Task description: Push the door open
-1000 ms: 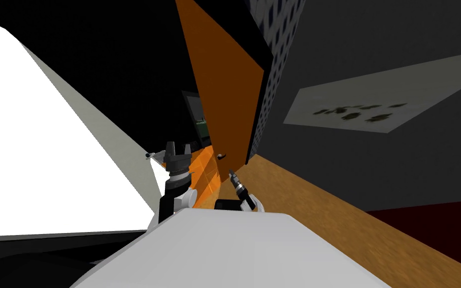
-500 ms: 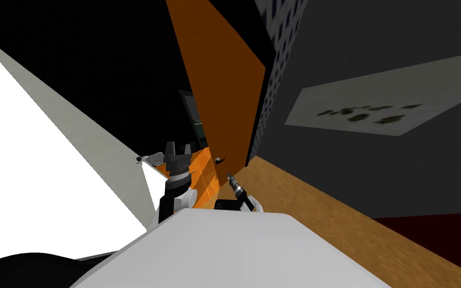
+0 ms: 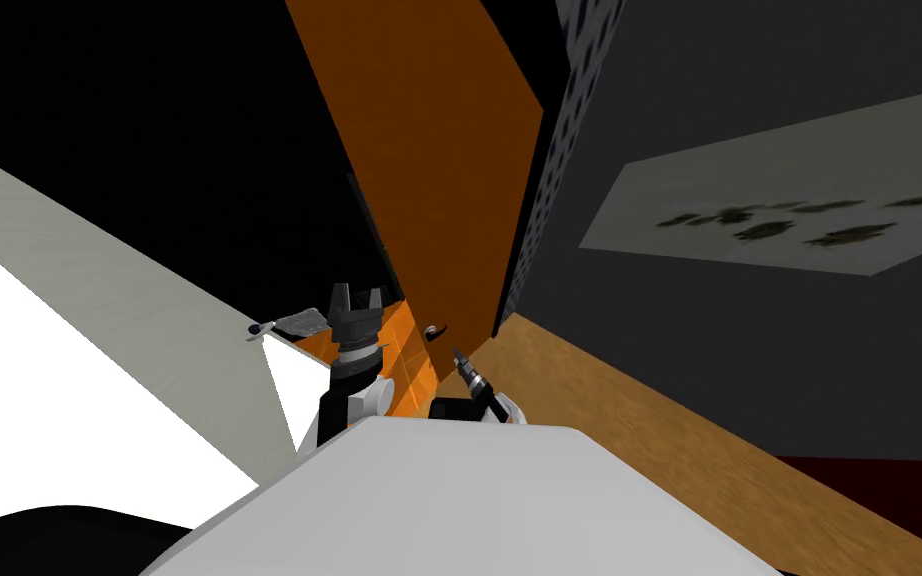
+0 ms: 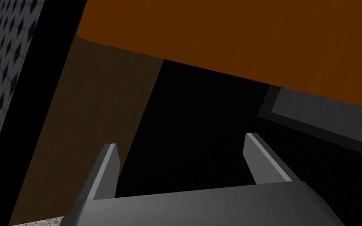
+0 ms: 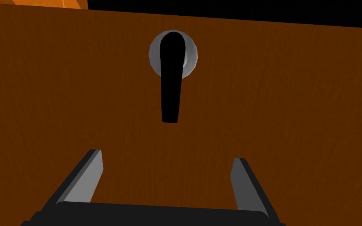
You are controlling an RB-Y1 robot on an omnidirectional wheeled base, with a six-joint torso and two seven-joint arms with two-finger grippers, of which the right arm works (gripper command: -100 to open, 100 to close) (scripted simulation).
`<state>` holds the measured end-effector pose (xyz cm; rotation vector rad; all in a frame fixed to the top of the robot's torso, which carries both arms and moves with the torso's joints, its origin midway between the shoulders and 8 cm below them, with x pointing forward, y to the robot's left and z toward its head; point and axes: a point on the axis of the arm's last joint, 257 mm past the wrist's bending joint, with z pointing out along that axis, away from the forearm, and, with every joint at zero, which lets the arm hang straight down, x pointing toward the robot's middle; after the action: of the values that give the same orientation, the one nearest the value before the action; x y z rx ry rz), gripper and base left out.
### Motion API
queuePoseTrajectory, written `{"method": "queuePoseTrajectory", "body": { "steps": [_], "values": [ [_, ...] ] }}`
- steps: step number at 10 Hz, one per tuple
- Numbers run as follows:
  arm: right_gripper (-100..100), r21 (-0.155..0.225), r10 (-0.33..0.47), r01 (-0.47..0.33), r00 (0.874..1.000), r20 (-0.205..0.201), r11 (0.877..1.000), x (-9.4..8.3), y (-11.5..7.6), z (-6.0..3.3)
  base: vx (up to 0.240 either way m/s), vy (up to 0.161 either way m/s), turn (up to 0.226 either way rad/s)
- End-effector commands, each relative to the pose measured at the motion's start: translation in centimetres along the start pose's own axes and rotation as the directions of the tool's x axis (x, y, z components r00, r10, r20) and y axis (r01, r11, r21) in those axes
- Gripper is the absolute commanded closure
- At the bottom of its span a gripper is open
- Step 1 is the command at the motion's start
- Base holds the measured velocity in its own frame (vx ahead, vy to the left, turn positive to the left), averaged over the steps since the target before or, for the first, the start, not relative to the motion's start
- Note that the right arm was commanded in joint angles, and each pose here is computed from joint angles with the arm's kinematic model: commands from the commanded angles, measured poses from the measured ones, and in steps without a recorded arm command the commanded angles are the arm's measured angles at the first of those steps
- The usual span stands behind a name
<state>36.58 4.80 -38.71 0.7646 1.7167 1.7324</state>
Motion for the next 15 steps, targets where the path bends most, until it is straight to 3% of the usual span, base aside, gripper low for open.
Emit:
{"method": "queuePoseTrajectory", "body": {
  "steps": [1, 10, 11, 15],
  "values": [
    [-100, 0.002, 0.0, 0.0, 1.0, 0.005, 1.0, -0.16, -0.13, -0.02, 0.146, 0.136, 0.036],
    [-100, 0.005, 0.007, -0.008, 1.0, 0.027, 1.0, -0.48, -0.42, 0.14, 0.141, 0.123, 0.027],
    [100, 0.005, 0.007, -0.008, 1.0, 0.027, 1.0, -0.48, -0.42, 0.14, -0.005, -0.005, -0.006],
    [100, 0.005, 0.007, -0.008, 1.0, 0.027, 1.0, -0.48, -0.42, 0.14, -0.012, -0.011, 0.001]
  ]
}}
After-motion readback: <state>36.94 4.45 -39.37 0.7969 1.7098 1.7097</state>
